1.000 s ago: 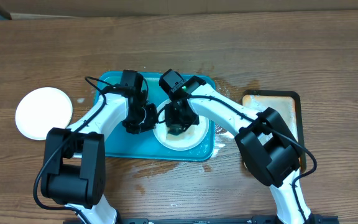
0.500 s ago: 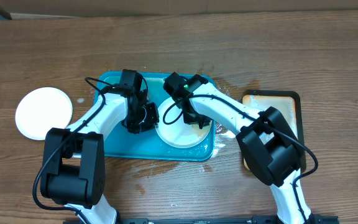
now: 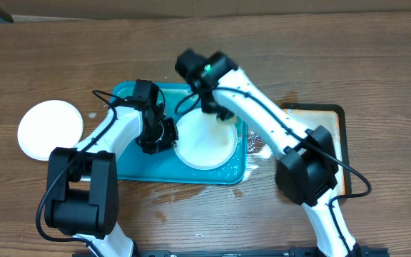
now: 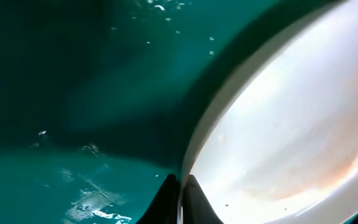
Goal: Clean dirty plates on tray and stack at the side
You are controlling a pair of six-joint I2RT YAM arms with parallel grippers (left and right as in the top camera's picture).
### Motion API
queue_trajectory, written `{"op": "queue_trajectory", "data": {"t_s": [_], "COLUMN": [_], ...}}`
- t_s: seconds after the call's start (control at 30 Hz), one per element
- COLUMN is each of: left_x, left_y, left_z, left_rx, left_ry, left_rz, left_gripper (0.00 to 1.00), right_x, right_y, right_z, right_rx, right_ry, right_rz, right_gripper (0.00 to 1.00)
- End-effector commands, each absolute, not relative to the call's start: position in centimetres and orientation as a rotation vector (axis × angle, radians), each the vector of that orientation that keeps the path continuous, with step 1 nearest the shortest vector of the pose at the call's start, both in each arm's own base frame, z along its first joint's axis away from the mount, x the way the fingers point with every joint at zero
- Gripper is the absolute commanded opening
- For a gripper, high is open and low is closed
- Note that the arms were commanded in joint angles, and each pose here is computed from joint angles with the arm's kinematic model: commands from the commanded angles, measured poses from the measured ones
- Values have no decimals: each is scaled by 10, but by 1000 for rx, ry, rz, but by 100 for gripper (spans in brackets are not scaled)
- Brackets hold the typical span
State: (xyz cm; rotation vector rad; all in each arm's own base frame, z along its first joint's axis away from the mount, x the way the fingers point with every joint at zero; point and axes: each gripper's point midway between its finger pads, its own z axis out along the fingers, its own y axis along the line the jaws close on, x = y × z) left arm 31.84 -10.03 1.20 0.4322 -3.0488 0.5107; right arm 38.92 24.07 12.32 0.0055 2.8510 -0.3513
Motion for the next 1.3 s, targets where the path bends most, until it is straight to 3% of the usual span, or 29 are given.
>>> {"op": "queue_trajectory", "data": {"t_s": [0.0,0.27,0.53,0.87,1.0,1.27], "left_x": [321,331,353,379,376,358], "left_y": [-88,-86,-73,-31,-17,-3], "left_z": [5,5,19,124,177,238], "left_rx": [462,468,493,489,477,302], "left_ry": [-3071,-3109,-3190,-3283,-3308,-3258], "left_rz": [419,422,340,-207,-519,-1083], "left_gripper": [4,4,4,4,4,4], "right_x": [399,378,391,394,392,376], "right_y": [227,197,163,84,65,55], "right_z": [165,175,170,136,117,82], "right_rx": [86,195,322,575,610,616], "right_ry": [2778,2864,2887,2975,3006,3064], "right_rz": [-326,-366,-378,-496,-533,-603], "right_gripper": [4,4,4,4,4,4]}}
